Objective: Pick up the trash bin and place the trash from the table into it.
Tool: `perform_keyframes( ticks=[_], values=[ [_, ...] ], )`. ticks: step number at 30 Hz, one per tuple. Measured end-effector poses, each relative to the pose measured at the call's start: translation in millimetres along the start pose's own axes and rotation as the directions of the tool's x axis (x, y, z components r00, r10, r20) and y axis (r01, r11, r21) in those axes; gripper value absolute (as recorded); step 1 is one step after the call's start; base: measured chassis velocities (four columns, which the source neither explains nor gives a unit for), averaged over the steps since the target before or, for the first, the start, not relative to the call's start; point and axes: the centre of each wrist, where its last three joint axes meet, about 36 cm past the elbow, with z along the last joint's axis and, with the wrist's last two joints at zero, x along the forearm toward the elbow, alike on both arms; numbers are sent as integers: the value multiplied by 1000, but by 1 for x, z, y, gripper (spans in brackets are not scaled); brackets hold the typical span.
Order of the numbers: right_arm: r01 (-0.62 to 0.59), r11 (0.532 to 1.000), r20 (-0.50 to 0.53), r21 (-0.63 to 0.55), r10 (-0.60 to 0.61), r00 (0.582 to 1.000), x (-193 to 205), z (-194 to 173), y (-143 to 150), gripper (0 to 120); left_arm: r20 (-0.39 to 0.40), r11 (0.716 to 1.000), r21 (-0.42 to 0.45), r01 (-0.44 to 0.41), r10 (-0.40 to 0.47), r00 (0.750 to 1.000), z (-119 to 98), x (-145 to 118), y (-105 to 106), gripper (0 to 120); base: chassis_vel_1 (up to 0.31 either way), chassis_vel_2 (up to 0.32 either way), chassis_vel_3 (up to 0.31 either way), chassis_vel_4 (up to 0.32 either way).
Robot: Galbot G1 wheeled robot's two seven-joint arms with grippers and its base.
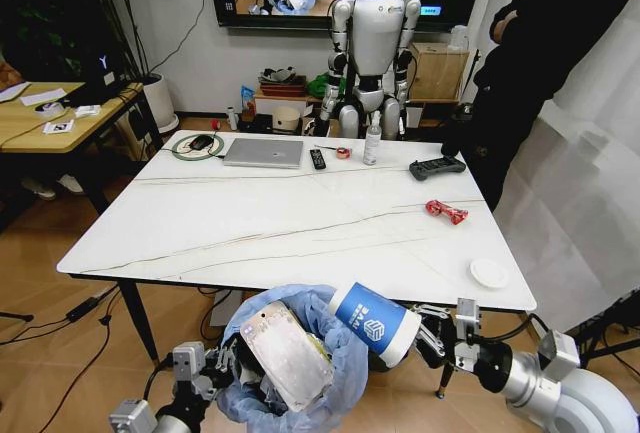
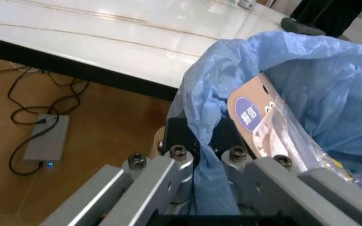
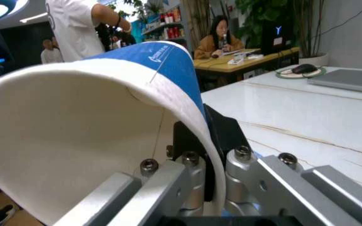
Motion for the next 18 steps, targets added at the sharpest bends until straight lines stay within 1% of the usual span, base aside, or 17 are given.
perform_keyframes(
  ticks=[4, 18],
  values=[
    [18, 1000, -12, -5, -18, 1000, -9, 7, -11, 0, -5, 1000, 3, -1, 1, 1000, 1, 2, -2, 0, 0, 0, 0, 0],
    [62, 997, -22, -45, -63, 998, -30, 19, -25, 0, -6, 1000, 12, -6, 6, 1000, 2, 3, -6, 0, 0, 0, 0, 0]
  ],
)
